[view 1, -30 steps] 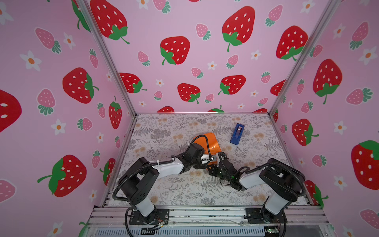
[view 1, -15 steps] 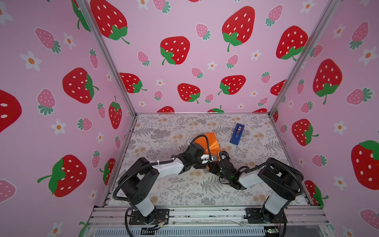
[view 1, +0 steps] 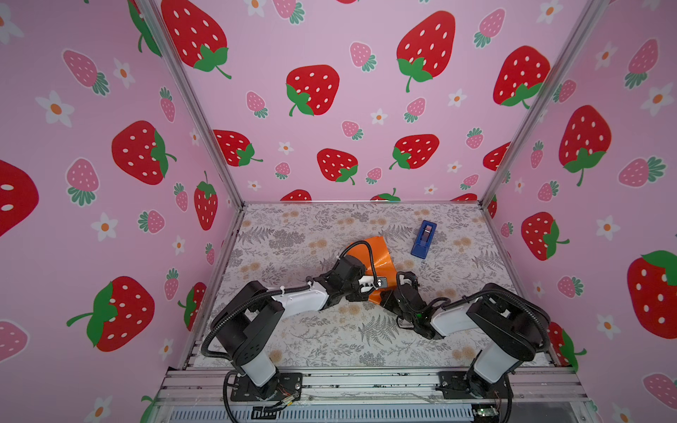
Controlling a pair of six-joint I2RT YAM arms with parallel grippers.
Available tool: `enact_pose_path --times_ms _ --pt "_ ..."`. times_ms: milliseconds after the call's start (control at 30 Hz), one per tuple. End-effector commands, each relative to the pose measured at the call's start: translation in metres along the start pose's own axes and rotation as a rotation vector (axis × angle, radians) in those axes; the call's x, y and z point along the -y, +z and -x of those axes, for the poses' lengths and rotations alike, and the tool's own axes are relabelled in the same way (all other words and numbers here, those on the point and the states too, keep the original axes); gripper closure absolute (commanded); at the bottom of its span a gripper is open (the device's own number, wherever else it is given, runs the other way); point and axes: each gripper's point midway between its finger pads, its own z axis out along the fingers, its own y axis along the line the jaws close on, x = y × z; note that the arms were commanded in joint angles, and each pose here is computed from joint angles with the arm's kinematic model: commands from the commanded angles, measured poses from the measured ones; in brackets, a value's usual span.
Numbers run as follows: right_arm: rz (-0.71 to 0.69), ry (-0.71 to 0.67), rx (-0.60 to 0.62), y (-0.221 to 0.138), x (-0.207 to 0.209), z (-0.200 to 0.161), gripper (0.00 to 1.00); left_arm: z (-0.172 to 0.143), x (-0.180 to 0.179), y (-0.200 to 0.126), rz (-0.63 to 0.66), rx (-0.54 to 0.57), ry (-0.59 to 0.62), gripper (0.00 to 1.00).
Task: Wrap a gift box in wrapping paper
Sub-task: Fold the wrapping paper for the gift box.
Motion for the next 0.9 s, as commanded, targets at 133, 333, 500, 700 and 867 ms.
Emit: enact_pose_path --times_ms 133,333,500,700,867 --pt "0.026 0.006 -0.025 0.006 -0.004 -0.006 1.0 0.001 0.021 0.009 -0.091 -0.02 -0.045 0.16" --pt "0.059 -0.02 -0.015 -0.001 -0.019 0.0 1.0 0.002 0.019 0.023 -0.048 -0.055 -0.02 0.18" --pt "0.062 -0.054 0.011 -0.018 -0.027 0.011 1.0 -0.001 0.019 0.024 -0.036 -0.065 -0.021 0.2" --pt "0.027 -0.09 0.07 -0.055 -0.023 0.038 0.95 -0.004 0.02 0.023 -0.036 -0.074 -0.021 0.21" --pt "-0.045 -0.091 0.059 -0.076 0.005 0.062 0.89 -0.007 0.023 0.024 -0.046 -0.083 -0.025 0.21"
